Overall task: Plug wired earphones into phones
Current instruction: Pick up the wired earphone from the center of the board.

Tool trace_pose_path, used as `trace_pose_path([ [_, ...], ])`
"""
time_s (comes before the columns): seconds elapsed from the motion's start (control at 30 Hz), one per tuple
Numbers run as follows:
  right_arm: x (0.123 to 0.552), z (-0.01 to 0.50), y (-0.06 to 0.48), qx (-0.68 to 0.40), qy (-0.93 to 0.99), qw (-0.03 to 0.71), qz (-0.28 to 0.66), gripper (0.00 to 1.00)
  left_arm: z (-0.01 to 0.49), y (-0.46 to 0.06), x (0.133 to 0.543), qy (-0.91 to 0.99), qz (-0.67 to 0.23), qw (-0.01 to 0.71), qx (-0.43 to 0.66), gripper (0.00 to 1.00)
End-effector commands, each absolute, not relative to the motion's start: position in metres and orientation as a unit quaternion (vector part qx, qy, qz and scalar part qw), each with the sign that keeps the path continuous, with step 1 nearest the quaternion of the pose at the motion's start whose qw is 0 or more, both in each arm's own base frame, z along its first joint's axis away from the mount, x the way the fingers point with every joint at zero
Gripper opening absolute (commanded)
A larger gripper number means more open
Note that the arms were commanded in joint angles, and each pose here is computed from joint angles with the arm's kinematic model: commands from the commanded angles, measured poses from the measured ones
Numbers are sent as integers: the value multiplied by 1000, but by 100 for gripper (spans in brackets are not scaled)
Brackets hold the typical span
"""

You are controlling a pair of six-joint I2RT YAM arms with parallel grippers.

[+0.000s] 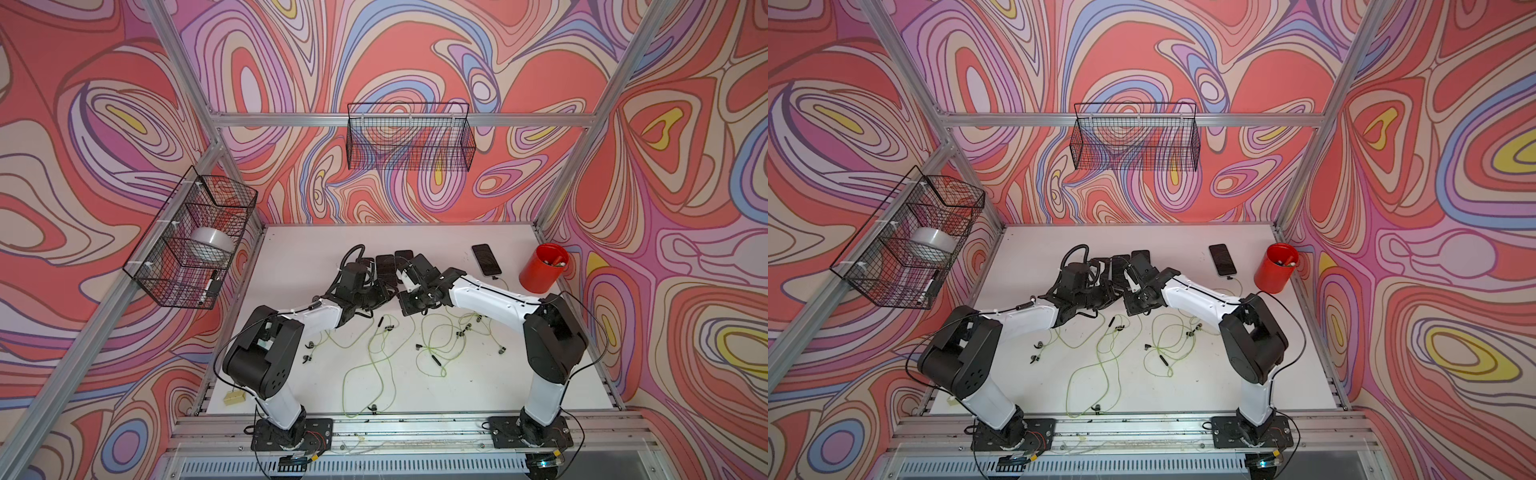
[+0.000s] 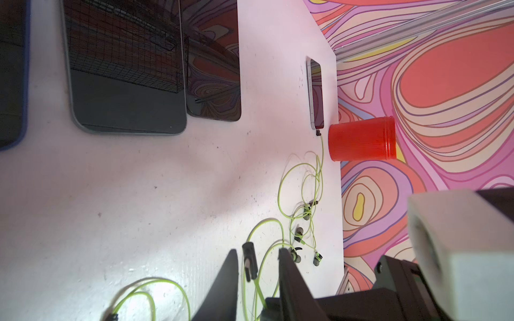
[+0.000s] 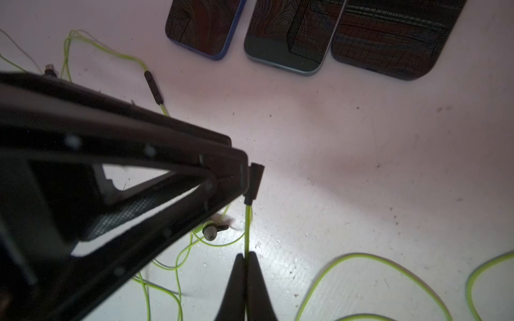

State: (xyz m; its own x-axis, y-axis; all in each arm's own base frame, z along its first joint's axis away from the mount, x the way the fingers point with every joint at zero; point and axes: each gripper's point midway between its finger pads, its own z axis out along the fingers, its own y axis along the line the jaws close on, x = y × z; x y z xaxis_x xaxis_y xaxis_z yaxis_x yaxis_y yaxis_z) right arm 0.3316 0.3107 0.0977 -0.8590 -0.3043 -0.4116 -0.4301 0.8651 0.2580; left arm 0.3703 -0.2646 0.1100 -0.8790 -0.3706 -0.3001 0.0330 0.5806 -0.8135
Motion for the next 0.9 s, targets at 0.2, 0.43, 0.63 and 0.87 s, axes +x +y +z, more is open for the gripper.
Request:
trace_pose_path([
  [0.2,335,118,316,-189,941,207,188,0,114,-269,376,856,-453,232,-93,8],
  [0.43,334,116,315,-183,944,200,186,0,115,-271,376,856,-453,235,-85,0],
  [0.63,339,121,301,-177,950,202,160,19,118,-272,377,854,-456,238,-80,0],
  [0.87,348,136,283,-149,944,187,226,55,125,-279,380,843,-477,235,-74,0],
])
